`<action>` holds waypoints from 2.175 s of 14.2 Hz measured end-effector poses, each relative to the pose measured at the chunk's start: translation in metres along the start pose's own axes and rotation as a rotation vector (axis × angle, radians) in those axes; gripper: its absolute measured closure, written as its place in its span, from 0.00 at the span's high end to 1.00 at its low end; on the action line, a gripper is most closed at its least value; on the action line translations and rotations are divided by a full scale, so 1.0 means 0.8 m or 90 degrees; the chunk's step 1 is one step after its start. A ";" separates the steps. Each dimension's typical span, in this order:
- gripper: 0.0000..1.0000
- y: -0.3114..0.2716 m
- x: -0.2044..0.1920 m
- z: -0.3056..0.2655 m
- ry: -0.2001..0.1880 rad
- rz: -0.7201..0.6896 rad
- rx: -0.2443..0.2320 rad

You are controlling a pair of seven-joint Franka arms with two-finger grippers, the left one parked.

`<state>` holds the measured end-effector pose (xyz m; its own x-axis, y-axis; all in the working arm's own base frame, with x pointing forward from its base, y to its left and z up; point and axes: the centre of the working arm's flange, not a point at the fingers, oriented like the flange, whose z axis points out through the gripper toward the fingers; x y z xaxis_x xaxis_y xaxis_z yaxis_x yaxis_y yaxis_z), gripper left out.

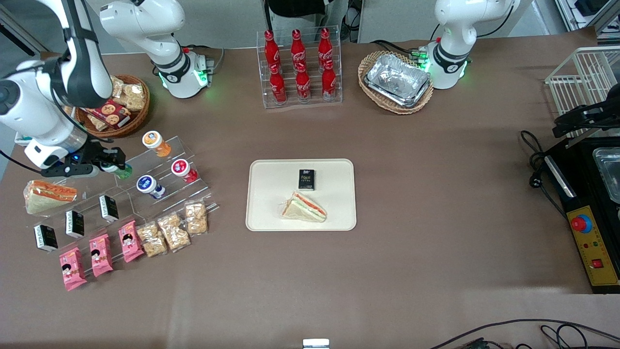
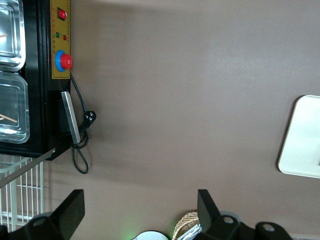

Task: Place green gum on tray
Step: 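Lift the green gum tub out of the rack and carry it toward the cream tray, then lower the green gum tub onto the tray and open the right gripper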

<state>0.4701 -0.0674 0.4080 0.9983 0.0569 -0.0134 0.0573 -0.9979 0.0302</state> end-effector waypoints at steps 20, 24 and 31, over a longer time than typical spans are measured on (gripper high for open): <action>0.59 -0.478 0.015 0.032 -0.011 0.151 0.045; 0.59 -0.519 0.002 0.144 0.033 0.168 0.008; 0.59 -0.545 -0.005 0.213 0.079 0.191 0.002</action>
<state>0.4388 0.3619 0.2246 0.9647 -0.2360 0.1171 -0.2389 -0.9710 0.0111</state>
